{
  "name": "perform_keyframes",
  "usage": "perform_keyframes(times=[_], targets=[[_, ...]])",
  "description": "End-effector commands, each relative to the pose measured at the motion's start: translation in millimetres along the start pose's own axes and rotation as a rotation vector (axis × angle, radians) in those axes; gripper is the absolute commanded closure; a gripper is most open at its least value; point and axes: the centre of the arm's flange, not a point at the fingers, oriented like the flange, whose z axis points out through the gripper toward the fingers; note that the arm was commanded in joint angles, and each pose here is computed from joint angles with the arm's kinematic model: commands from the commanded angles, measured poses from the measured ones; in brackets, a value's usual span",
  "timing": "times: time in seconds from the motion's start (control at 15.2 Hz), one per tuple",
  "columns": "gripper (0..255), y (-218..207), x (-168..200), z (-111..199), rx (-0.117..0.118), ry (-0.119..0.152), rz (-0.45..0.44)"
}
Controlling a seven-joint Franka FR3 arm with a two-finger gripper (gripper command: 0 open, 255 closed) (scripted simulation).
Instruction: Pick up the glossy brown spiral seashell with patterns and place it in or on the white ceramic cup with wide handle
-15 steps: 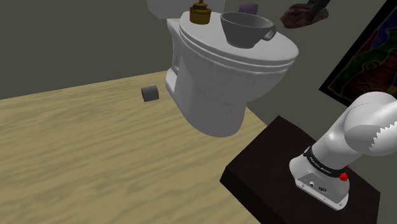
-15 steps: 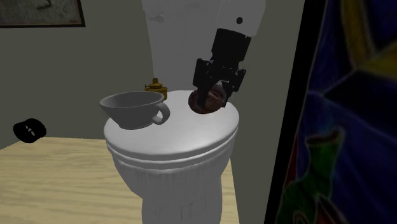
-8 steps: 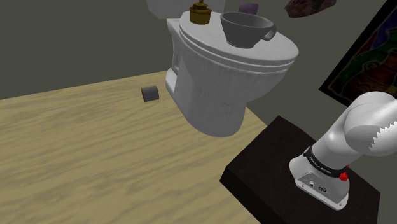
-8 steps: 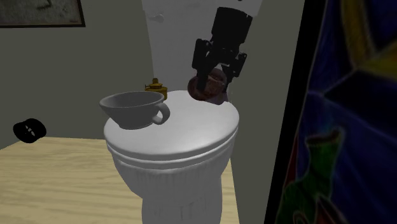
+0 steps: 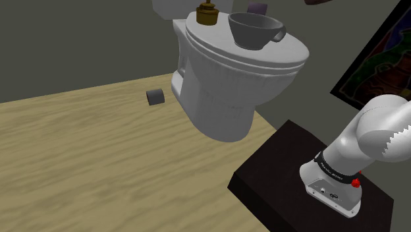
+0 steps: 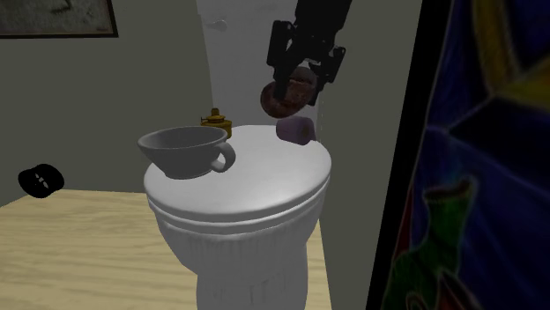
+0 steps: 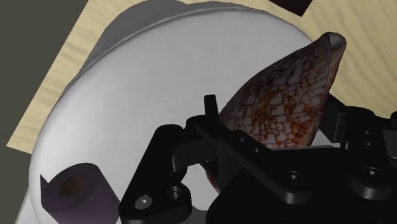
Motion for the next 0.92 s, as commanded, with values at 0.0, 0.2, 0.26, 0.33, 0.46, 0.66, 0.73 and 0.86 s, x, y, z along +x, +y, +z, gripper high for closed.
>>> perform_keyframes(times=[0.0,0.2,0.26,0.33,0.46,0.66,0.73,0.86], targets=[[255,-3,3,-10,0.000,0.000,0.000],[255,-18,25,-6,0.000,0.000,0.000],[255,-25,35,-3,0.000,0.000,0.000],[255,-32,46,1,0.000,0.000,0.000],[255,-45,68,7,0.000,0.000,0.000],[255,-66,100,17,0.000,0.000,0.000],[255,-73,110,20,0.000,0.000,0.000],[255,-87,132,26,0.000,0.000,0.000]])
